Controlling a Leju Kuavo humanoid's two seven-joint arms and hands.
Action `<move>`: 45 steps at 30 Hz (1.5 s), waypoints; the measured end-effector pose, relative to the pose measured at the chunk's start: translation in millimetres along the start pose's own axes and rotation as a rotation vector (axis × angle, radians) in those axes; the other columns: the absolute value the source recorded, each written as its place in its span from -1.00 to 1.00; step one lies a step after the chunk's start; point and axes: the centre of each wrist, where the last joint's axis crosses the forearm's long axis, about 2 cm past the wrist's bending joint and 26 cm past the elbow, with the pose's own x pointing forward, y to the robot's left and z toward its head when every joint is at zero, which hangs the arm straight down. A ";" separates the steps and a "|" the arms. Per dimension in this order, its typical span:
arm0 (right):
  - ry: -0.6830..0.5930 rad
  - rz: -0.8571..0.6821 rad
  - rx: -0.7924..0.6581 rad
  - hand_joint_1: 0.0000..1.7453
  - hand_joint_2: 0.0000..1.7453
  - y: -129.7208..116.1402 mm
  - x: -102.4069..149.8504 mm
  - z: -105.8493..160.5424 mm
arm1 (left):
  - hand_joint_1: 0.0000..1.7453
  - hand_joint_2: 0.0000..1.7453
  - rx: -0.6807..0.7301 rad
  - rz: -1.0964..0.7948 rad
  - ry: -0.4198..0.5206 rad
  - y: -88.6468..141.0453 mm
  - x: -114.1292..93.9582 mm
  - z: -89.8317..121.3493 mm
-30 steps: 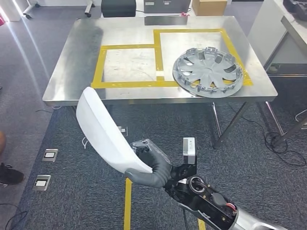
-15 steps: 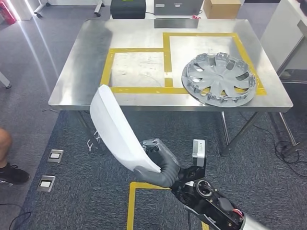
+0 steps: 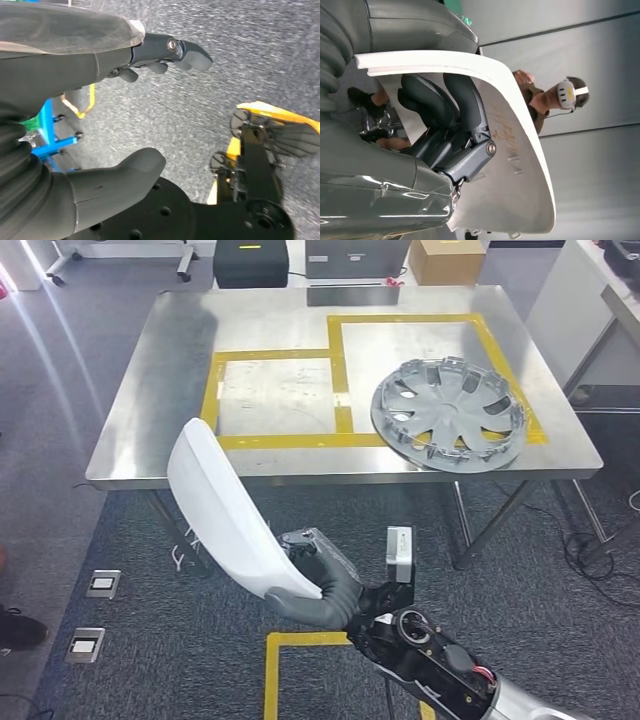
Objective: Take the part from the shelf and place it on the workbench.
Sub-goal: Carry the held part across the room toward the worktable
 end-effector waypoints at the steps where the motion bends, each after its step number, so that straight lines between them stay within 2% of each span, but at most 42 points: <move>1: -0.001 0.000 0.001 1.00 1.00 -0.1 0.1 -0.2 | -1.00 1.00 0.000 0.001 0.002 -0.2 -0.4 0.0; 45: -0.005 0.009 -0.008 1.00 1.00 -0.9 2.1 -1.1 | -1.00 1.00 0.001 -0.011 -0.011 3.3 0.4 0.0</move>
